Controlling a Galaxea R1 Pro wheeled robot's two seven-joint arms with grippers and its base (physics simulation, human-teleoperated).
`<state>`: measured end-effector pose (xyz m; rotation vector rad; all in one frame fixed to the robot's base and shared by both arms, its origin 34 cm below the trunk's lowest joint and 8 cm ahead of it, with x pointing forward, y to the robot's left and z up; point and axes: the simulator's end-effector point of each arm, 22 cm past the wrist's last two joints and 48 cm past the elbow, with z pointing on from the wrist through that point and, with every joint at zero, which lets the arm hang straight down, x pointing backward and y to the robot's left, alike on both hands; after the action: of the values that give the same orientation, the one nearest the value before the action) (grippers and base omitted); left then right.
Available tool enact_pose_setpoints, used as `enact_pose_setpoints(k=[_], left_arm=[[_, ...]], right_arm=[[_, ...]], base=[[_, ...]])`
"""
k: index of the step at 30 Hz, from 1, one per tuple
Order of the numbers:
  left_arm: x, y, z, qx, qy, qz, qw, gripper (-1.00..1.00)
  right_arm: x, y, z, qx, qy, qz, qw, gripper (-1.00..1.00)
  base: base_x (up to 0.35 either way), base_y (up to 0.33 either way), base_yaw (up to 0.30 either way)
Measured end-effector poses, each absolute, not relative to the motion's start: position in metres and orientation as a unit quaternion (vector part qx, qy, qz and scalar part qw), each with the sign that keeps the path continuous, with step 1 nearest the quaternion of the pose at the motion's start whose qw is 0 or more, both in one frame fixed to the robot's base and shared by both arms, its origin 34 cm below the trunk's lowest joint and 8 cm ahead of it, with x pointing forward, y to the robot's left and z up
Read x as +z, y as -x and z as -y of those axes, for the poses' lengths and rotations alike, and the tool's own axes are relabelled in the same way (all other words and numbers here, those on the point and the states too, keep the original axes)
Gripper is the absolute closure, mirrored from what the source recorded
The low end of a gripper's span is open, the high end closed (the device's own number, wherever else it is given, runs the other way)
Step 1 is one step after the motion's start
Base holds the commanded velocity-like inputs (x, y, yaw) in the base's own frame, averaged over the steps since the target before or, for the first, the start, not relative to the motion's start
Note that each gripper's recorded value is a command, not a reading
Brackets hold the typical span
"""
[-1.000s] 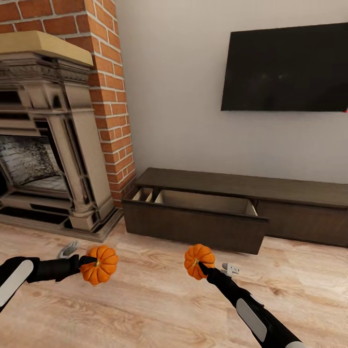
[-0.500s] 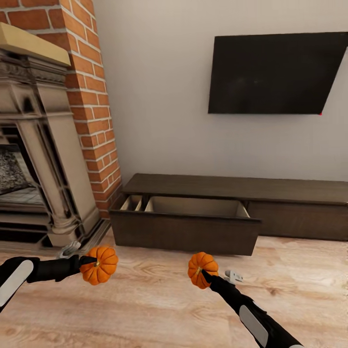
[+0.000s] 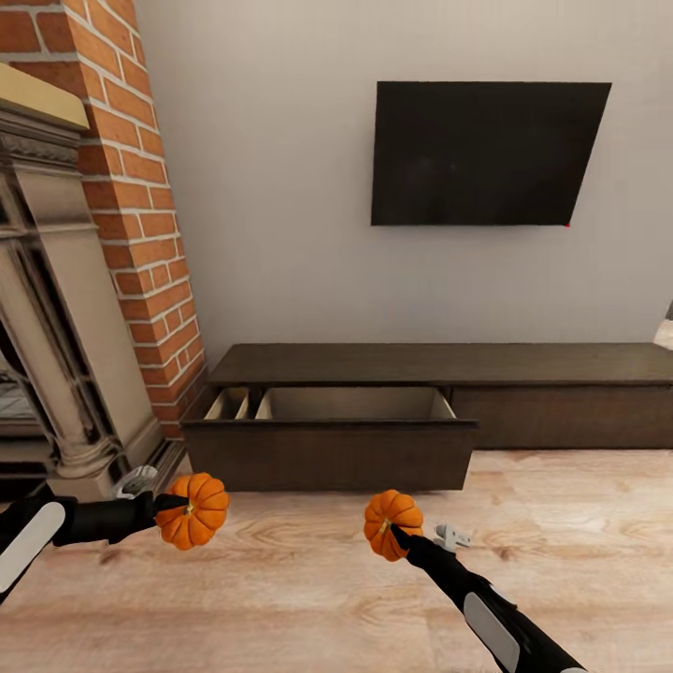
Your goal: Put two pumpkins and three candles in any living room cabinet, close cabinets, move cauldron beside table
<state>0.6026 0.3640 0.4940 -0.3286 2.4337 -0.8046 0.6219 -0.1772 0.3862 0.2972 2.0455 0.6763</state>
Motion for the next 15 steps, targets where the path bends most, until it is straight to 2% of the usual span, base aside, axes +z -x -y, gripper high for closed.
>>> enact_pose_setpoints(k=[4, 15], left_arm=[[0.496, -0.603, -0.364, -0.300, 0.122, -0.905, 0.277, 1.00], [0.507, -0.603, -0.366, -0.300, 0.121, -0.902, 0.286, 1.00]], right_arm=[[0.388, -0.622, 0.177, 0.276, -0.120, -0.832, 0.466, 1.00], [0.399, -0.625, 0.178, 0.275, -0.120, -0.828, 0.474, 1.00]], base=[[-0.092, -0.027, -0.109], [-0.004, -0.001, -0.006]])
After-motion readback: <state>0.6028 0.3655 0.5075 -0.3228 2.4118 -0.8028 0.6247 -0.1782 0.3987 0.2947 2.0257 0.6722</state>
